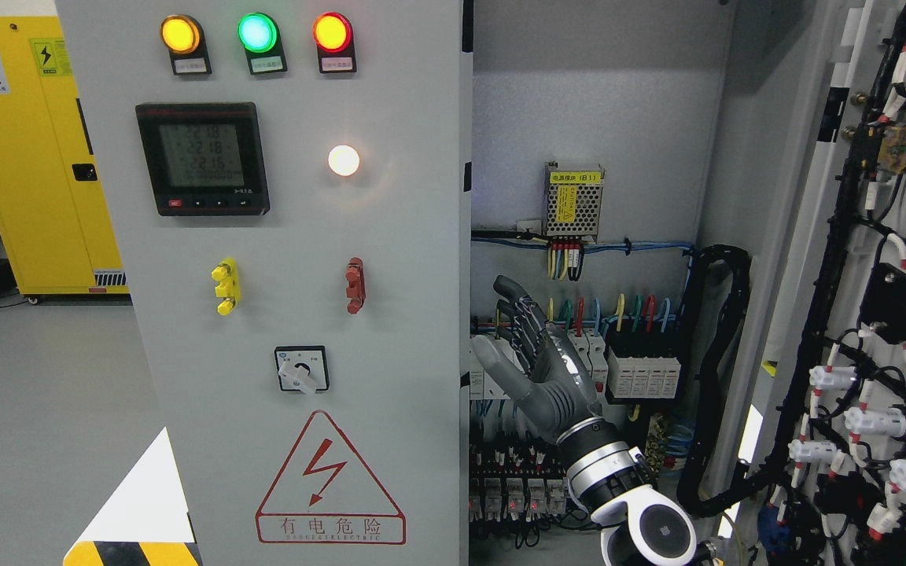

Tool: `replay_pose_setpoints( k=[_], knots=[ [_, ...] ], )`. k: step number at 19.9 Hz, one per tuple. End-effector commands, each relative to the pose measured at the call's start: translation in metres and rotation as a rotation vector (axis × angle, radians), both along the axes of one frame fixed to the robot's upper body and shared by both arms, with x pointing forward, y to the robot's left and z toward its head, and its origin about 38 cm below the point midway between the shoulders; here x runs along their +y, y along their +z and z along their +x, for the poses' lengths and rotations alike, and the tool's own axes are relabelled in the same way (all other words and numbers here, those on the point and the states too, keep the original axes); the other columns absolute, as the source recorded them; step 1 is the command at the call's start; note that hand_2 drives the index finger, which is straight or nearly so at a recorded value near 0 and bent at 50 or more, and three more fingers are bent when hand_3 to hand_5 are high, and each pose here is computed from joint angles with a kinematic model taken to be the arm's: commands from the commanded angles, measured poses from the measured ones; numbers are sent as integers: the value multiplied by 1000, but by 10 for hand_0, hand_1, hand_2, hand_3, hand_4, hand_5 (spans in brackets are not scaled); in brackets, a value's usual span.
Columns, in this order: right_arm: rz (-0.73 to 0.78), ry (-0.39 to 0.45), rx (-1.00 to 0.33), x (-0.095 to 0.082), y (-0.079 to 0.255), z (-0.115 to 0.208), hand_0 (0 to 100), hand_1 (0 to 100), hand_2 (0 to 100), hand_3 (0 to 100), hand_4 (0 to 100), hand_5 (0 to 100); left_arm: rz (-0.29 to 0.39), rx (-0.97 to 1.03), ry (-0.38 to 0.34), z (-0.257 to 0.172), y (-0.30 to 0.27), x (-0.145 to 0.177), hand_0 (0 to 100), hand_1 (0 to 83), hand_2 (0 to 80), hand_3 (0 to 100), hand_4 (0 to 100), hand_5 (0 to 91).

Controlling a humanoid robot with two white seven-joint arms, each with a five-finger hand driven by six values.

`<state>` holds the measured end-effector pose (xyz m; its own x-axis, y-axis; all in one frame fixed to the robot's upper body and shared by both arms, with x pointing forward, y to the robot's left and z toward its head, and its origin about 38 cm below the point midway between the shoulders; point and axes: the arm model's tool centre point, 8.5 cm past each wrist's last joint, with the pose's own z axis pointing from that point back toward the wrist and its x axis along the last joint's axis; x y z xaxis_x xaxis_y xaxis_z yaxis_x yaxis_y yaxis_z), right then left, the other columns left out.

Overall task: Open door with both hands
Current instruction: 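Raise the right hand into the gap behind the indicator-light door edge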

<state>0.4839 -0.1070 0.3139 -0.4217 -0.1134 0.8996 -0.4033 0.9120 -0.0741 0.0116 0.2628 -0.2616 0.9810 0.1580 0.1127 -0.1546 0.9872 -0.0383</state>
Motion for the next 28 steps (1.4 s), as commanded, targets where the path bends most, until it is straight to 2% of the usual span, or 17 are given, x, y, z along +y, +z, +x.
replay_pose_setpoints(
  k=[1, 5, 7, 10, 14, 19, 28],
  knots=[
    [12, -5, 38, -6, -2, 11, 0, 500, 40, 0, 0, 0, 11, 5, 0, -6, 1, 6, 120, 556, 0, 0, 0, 0],
    [92, 62, 91, -4, 1, 12, 0, 500, 40, 0, 0, 0, 11, 7, 0, -6, 0, 6, 120, 556, 0, 0, 0, 0],
    [84, 72, 125, -3, -1, 13, 0, 500, 40, 0, 0, 0, 10, 5, 0, -5, 0, 5, 120, 556, 0, 0, 0, 0],
    [55, 143, 111, 1, 2, 13, 0, 500, 40, 0, 0, 0, 2, 5, 0, -6, 0, 0, 120, 556, 0, 0, 0, 0],
    [89, 111, 142, -18, -5, 22, 0, 500, 40, 0, 0, 0, 1, 4, 0, -4, 0, 0, 120, 556, 0, 0, 0, 0],
    [73, 193, 133, -12, -2, 21, 0, 500, 40, 0, 0, 0, -9, 2, 0, -4, 0, -7, 120, 556, 0, 0, 0, 0],
    [67, 193, 161, -11, -5, 31, 0, 500, 40, 0, 0, 0, -11, 2, 0, -4, -1, -8, 120, 556, 0, 0, 0, 0]
  ],
)
